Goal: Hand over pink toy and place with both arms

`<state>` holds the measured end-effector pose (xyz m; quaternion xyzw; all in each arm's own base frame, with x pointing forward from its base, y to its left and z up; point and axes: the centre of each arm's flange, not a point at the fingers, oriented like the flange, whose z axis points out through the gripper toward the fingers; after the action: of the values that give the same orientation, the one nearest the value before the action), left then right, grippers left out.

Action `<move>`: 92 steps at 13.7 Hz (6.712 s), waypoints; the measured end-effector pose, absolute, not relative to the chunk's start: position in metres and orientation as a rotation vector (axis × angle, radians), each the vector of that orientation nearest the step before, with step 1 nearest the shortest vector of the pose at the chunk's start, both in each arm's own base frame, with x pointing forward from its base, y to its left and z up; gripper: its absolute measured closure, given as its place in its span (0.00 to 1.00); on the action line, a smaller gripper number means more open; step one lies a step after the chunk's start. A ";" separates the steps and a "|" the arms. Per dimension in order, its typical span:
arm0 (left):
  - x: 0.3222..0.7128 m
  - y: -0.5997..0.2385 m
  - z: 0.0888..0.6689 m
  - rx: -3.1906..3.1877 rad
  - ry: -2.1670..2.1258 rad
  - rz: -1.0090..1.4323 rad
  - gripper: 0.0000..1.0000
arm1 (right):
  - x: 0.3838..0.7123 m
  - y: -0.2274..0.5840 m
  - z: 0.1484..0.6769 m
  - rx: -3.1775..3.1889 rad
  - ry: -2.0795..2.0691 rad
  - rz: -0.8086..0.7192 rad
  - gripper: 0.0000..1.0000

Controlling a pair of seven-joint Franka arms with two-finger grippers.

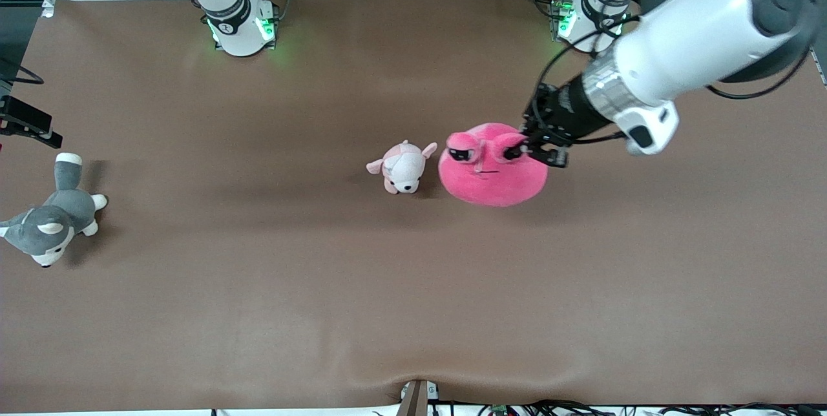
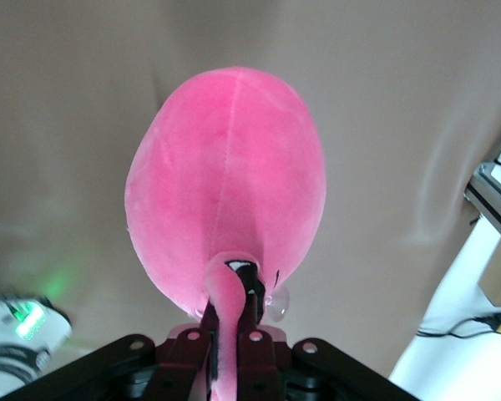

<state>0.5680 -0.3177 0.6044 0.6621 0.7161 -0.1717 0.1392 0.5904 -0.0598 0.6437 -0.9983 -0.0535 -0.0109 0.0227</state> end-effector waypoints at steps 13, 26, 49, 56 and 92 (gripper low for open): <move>0.538 -0.421 0.613 1.667 2.094 -0.581 0.90 | 0.627 -0.038 0.541 -2.578 0.041 0.331 0.00; 0.534 -0.452 0.598 1.556 2.138 -0.643 0.90 | 0.586 0.281 0.601 -2.135 1.286 0.952 0.00; 0.541 -0.459 0.587 1.538 2.132 -0.662 0.90 | 0.613 0.307 0.549 -2.166 1.469 0.709 0.87; 0.543 -0.439 0.594 1.725 2.113 -0.373 0.34 | 0.641 0.247 0.511 -2.167 1.547 0.717 0.87; 0.483 -0.041 0.622 3.199 0.312 -0.037 0.00 | 0.553 0.144 0.686 -3.081 -0.551 0.017 0.00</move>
<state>0.4833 -0.0411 0.6220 0.9945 0.0970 -0.0114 -0.0365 0.5529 0.1435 0.6861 -0.9843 -0.1761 0.0056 0.0058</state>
